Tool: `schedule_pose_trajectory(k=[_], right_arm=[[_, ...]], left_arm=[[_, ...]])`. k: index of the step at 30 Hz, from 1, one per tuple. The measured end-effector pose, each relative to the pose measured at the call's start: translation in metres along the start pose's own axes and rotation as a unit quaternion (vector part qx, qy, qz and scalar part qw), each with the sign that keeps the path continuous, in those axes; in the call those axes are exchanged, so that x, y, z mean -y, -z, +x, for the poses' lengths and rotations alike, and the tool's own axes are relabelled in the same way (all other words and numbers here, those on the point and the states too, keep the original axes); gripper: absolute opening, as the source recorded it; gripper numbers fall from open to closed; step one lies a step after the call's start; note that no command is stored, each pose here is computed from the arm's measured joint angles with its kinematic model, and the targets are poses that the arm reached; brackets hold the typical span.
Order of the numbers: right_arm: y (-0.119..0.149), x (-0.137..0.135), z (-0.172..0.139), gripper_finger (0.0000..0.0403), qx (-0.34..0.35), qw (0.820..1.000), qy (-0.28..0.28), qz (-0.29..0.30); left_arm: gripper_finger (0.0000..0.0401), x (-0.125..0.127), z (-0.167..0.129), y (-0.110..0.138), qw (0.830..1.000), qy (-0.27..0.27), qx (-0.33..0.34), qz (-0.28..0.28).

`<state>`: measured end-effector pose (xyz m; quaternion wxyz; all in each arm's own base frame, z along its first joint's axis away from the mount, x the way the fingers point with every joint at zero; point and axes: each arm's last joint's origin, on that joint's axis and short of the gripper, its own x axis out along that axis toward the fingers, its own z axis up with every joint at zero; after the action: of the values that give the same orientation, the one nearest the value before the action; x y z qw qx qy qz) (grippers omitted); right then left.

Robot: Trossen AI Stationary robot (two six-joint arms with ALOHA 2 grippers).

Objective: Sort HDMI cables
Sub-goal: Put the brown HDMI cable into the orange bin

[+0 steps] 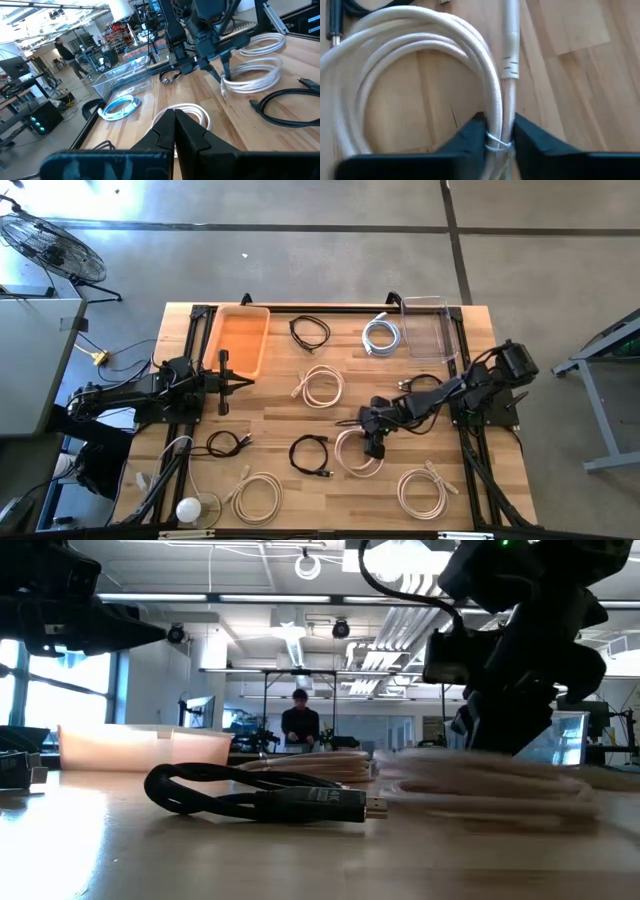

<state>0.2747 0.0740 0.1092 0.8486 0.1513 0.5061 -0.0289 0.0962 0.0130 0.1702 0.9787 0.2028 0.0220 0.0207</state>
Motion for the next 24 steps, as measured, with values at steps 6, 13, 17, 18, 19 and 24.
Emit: schedule_pose_trajectory(k=[6, 13, 17, 18, 19, 24], right_arm=[[-0.008, -0.004, -0.001, 0.0039, 0.021, 0.999, 0.016, -0.029], [-0.026, -0.020, -0.008, 0.0039, 0.054, 0.992, 0.051, -0.101], [-0.045, -0.035, -0.022, 0.0039, 0.069, 0.980, 0.108, -0.152], [-0.049, -0.040, -0.026, 0.0039, 0.070, 0.976, 0.124, -0.165], [-0.054, -0.045, -0.031, 0.0039, 0.074, 0.972, 0.137, -0.177], [-0.078, -0.073, -0.059, 0.0039, 0.114, 0.944, 0.195, -0.240]], left_arm=[[0.0001, 0.000, 0.000, 0.000, 1.000, 0.000, 0.000, -0.008], [0.0001, 0.000, 0.000, -0.001, 0.997, 0.013, 0.013, -0.079], [0.0001, 0.001, 0.000, -0.005, 0.994, 0.033, 0.040, -0.100], [0.0001, 0.001, 0.000, -0.005, 0.993, 0.037, 0.045, -0.099], [0.0001, 0.001, 0.000, -0.006, 0.993, 0.041, 0.049, -0.098], [0.0019, 0.001, 0.000, -0.006, 0.996, 0.041, 0.050, -0.067]])
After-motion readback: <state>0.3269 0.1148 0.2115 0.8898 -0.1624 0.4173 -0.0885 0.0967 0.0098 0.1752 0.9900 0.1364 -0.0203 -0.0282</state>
